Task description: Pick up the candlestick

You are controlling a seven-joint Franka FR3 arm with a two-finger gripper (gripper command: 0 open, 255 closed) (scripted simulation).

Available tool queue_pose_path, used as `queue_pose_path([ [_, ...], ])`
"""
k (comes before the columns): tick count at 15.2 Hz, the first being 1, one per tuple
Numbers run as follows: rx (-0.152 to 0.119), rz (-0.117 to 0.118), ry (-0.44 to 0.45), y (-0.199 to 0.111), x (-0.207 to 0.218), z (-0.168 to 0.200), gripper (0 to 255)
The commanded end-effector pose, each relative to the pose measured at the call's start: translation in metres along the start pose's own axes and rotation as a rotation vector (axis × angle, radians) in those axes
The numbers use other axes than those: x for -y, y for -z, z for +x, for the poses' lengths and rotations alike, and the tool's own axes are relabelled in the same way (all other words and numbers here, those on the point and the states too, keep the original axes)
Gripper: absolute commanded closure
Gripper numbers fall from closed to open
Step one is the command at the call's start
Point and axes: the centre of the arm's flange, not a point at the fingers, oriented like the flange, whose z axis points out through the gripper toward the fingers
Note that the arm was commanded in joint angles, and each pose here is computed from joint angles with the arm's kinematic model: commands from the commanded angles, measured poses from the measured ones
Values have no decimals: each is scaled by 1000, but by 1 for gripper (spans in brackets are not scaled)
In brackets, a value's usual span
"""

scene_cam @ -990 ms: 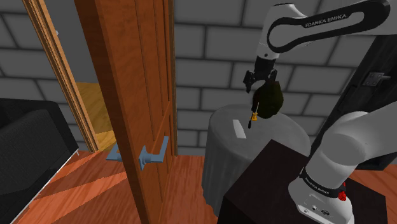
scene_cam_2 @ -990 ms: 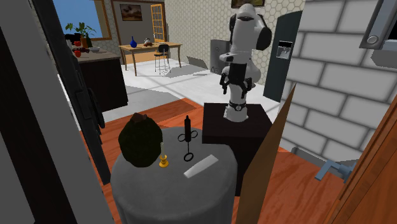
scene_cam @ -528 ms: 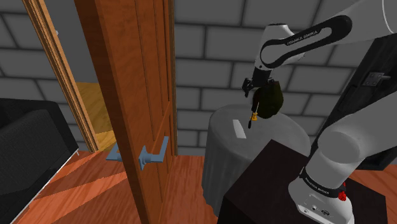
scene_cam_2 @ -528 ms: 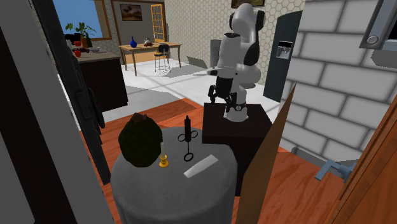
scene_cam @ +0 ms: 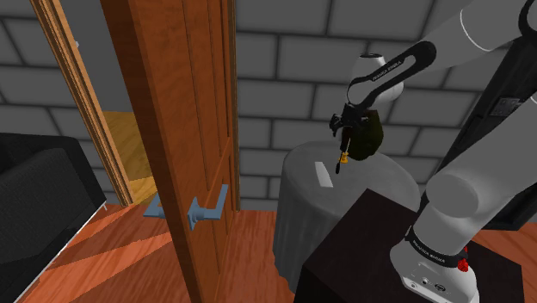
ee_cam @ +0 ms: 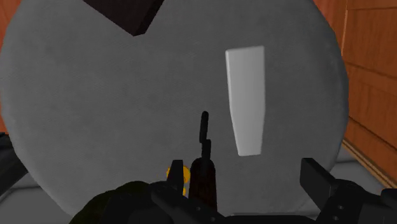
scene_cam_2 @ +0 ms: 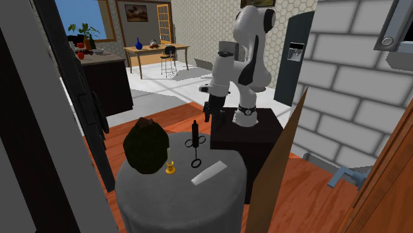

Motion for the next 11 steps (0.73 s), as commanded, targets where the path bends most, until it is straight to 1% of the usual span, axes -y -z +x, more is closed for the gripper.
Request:
queue_pose_path([
  [1,-15,-5,-55,-19,-11,17,0],
  [4,-32,-13,-128,-45,-25,34,0],
  [11,-32,-13,-128,-82,-24,28,0],
])
